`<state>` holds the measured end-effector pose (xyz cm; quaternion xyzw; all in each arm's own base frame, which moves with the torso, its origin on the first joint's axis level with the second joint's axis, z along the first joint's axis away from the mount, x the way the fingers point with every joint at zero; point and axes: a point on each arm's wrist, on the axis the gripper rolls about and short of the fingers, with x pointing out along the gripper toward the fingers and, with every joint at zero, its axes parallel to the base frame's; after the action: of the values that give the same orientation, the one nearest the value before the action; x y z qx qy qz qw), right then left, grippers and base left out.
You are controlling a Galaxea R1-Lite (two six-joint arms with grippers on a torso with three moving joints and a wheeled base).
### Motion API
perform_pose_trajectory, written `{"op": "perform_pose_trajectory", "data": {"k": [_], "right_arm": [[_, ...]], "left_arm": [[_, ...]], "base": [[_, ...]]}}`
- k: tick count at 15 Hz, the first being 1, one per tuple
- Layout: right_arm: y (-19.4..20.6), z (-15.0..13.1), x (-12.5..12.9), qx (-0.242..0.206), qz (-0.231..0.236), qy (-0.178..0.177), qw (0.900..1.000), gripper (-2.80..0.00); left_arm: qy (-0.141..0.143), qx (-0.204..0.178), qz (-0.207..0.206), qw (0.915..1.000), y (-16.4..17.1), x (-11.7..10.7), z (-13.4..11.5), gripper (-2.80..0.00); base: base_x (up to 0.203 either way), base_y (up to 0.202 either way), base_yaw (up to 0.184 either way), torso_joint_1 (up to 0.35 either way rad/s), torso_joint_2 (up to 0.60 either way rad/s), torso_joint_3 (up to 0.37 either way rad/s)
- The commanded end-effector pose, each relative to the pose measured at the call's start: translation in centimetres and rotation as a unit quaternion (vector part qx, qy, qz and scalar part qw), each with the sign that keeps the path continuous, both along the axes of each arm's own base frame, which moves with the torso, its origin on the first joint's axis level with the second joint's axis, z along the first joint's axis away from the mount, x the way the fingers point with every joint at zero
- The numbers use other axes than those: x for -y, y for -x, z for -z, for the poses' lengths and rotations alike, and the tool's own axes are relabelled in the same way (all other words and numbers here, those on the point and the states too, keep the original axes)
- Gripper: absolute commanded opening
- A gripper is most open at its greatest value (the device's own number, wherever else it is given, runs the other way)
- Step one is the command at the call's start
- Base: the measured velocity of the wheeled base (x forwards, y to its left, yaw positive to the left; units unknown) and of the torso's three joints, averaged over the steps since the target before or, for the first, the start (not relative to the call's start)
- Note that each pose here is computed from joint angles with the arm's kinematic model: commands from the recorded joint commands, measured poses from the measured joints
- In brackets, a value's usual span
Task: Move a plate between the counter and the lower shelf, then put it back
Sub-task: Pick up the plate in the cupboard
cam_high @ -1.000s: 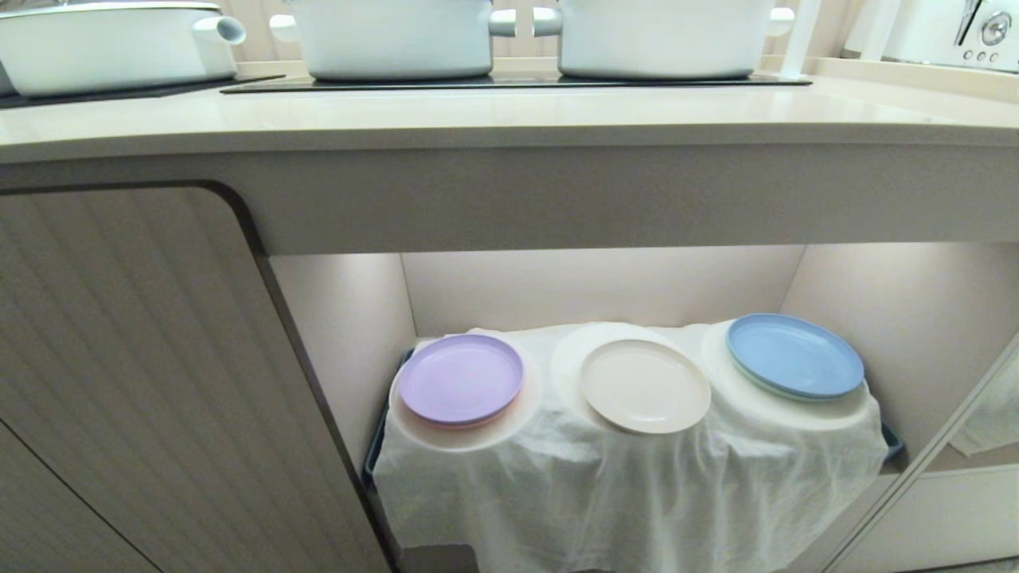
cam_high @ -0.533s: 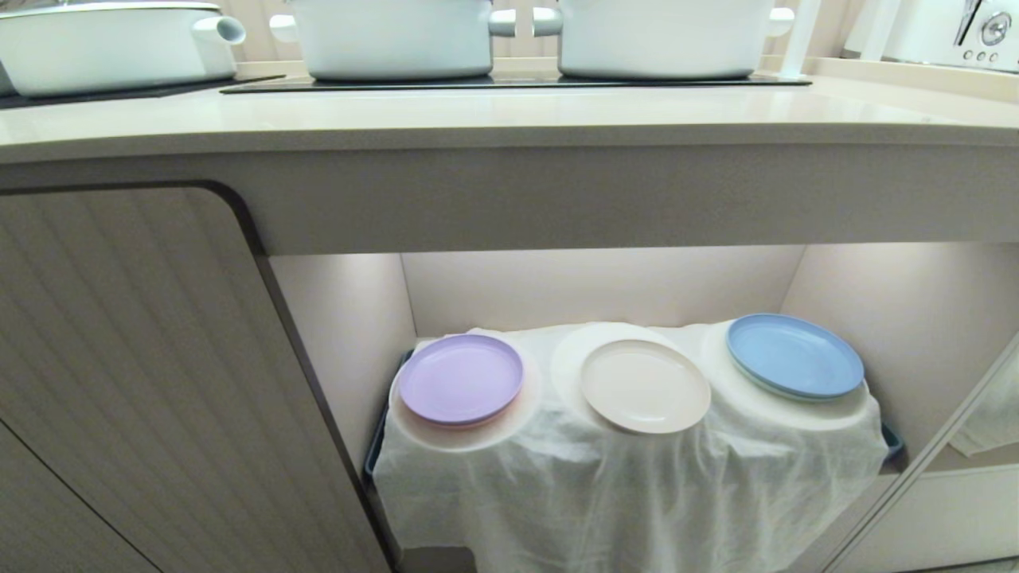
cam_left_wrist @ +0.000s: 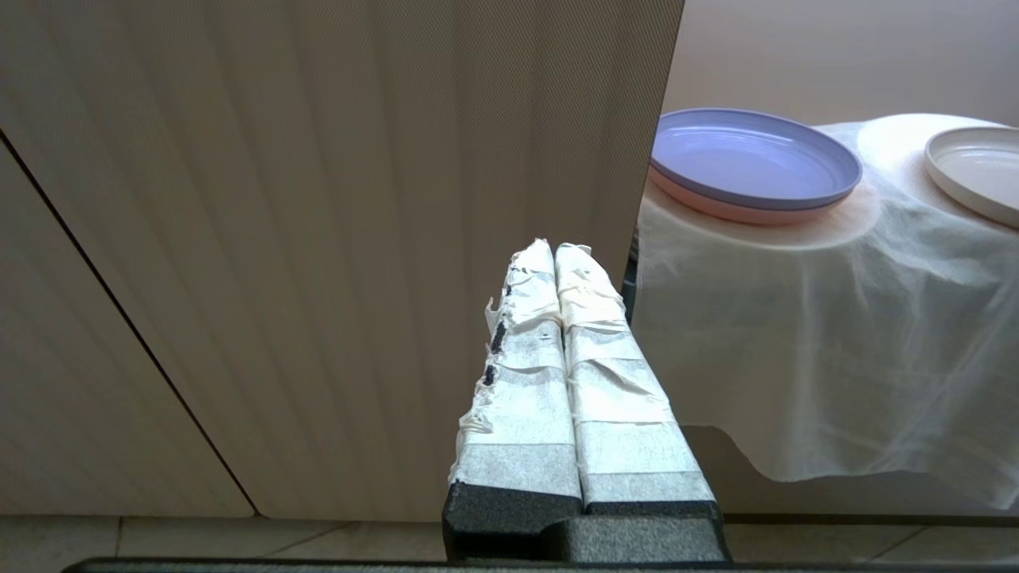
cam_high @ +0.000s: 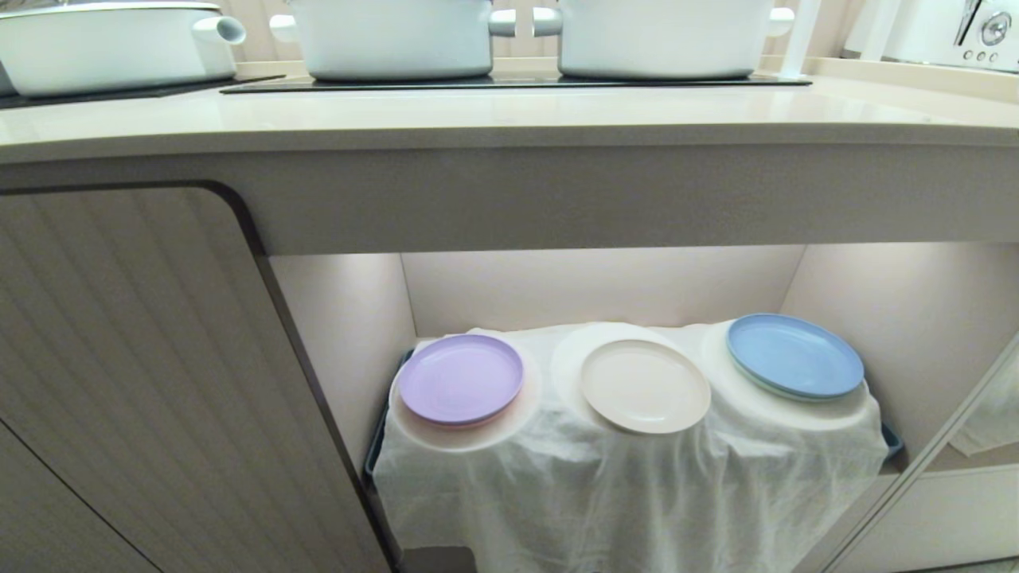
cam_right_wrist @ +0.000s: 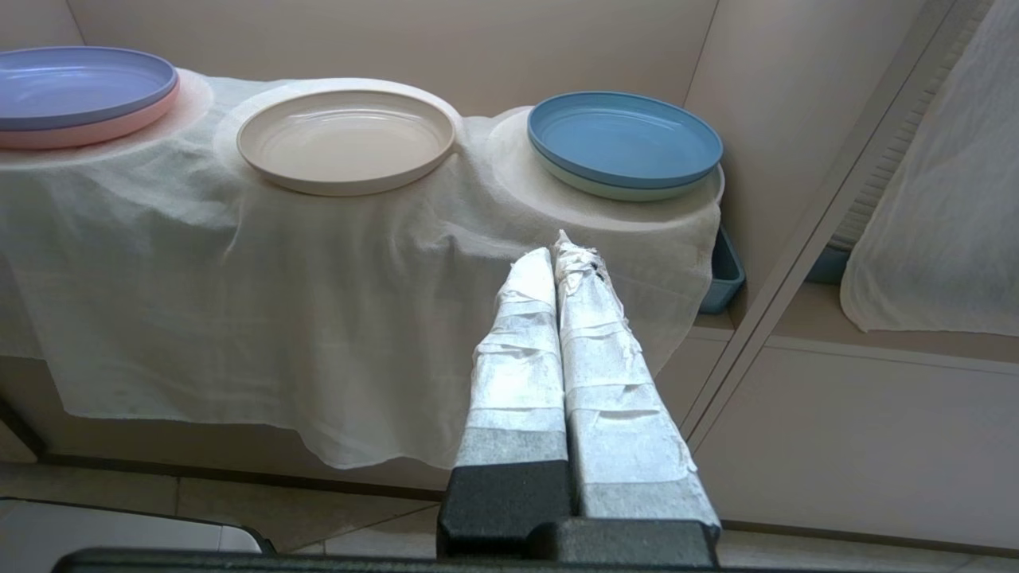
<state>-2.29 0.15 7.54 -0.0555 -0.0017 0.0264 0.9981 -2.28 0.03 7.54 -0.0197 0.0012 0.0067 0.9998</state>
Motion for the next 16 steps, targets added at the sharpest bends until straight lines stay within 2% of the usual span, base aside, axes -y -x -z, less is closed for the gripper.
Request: {"op": "perform_pose_trajectory", "data": {"k": [1,16], "right_arm": [[-0.01,0.0,0.0,-0.001,0.0,0.0,1.0,-2.8],[-0.01,-0.01,0.0,0.0,0.0,0.0,1.0,-2.8]], "left_arm": [[0.0,0.0,0.0,1.0,-0.01,0.0,0.0,-2.8],[0.0,0.0,0.0,1.0,-0.01,0.0,0.0,-2.8]], "base": [[0.0,0.0,0.0,0.0,0.0,0.0],[0.0,0.0,0.0,0.0,0.0,0.0]]}}
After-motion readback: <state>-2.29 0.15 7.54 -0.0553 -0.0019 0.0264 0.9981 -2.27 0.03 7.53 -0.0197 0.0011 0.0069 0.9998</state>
